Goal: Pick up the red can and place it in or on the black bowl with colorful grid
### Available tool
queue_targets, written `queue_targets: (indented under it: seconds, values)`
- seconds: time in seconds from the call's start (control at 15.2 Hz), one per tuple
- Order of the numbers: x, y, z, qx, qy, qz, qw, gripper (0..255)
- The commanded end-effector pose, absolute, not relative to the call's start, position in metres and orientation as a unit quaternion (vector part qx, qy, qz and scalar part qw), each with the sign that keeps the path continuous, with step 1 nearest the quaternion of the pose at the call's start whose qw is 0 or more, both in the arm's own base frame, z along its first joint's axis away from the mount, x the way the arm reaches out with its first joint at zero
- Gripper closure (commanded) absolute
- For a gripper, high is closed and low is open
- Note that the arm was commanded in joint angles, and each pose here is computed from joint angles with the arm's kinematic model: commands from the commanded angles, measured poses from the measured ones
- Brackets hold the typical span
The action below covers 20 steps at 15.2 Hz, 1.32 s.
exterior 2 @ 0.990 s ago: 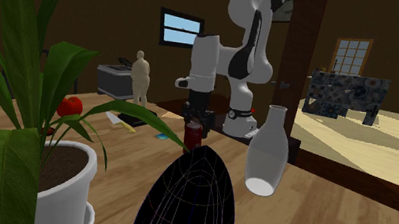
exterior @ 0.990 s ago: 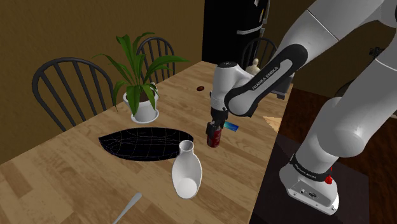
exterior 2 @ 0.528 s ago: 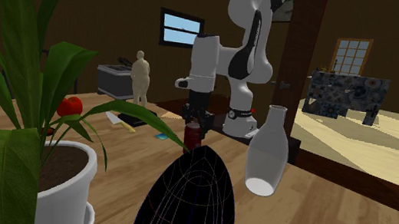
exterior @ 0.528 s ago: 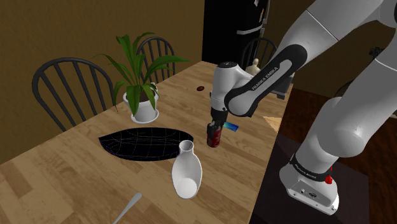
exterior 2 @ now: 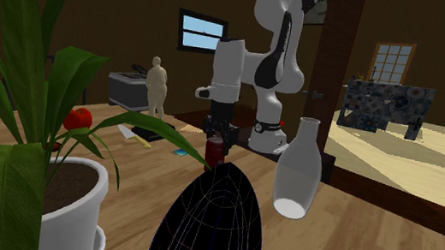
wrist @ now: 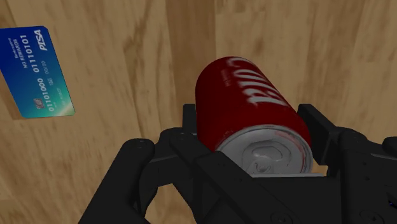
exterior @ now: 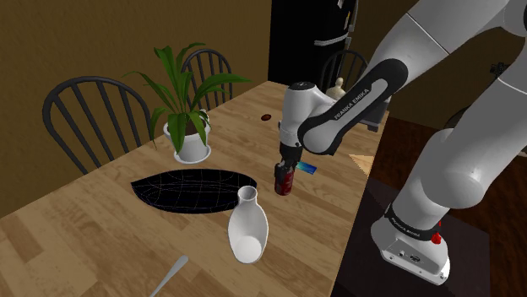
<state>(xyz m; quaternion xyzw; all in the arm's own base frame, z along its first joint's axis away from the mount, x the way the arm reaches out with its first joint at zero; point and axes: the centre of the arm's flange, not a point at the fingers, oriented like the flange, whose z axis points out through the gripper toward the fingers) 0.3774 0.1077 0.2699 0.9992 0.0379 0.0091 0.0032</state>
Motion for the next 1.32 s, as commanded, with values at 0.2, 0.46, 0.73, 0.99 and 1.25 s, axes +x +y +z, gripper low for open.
queue_targets:
  seconds: [0.2, 0.46, 0.73, 0.99, 1.25]
  values:
    - [0.377, 0.107, 0.285, 0.999, 0.038, 0.008, 0.003, 255]
    - [0.377, 0.107, 0.306, 0.999, 0.038, 0.008, 0.003, 255]
    - [0.377, 0.107, 0.327, 0.999, 0.038, 0.008, 0.003, 255]
    - [0.377, 0.107, 0.348, 0.999, 0.038, 0.008, 0.003, 255]
    - [0.377, 0.107, 0.369, 0.999, 0.038, 0.008, 0.003, 255]
